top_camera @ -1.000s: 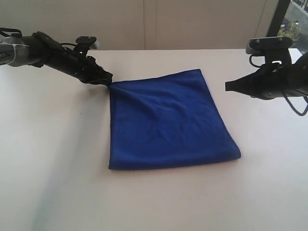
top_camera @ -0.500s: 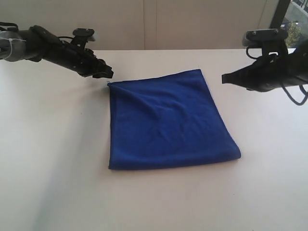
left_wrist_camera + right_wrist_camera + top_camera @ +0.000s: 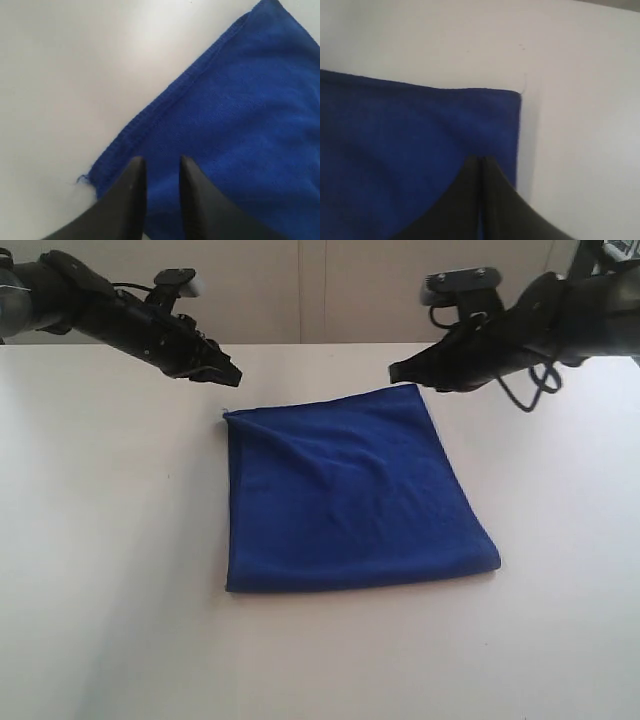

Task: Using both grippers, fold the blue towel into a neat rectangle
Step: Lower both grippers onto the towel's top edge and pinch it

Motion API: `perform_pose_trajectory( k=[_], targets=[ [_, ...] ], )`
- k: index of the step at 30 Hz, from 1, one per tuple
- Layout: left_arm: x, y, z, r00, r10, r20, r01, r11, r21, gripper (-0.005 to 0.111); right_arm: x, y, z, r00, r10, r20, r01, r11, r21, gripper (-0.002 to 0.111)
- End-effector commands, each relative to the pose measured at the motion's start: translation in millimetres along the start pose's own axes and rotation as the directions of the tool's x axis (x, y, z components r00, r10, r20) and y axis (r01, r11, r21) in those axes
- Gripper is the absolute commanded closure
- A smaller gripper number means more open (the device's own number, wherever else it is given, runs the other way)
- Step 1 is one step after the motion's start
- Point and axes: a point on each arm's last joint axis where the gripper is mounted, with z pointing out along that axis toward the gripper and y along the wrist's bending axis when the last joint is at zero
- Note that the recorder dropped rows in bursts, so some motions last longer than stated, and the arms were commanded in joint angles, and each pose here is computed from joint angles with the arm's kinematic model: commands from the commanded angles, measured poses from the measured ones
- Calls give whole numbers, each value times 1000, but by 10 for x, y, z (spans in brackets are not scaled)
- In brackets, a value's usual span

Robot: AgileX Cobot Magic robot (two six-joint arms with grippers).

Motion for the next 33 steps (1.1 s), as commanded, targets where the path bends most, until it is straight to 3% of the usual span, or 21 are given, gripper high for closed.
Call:
perform_pose_trajectory(
  k=[1,6,14,24,33],
  targets=[
    [-6,-73,-63,1000,-7,-30,9,998,64,89,-83,114,364,998,-37,-49,34,997,-63,108],
    [29,-100,-67,998,9,-68,-2,996,93,107,-159,112,650,998,-40,-53,35,996,-87,108],
    [70,-145,-73,993,-36,-114,52,989,139,107,-106,81,985,998,-30,-53,25,996,-89,108],
    [366,-171,55,975,-72,-210,111,978,179,107,81,58,1210,996,-25,-91,17,996,-86,108],
    [418,-448,269,968,90,-235,-32,971,238,107,87,63,1205,995,-26,-101,17,996,-92,108]
  ],
)
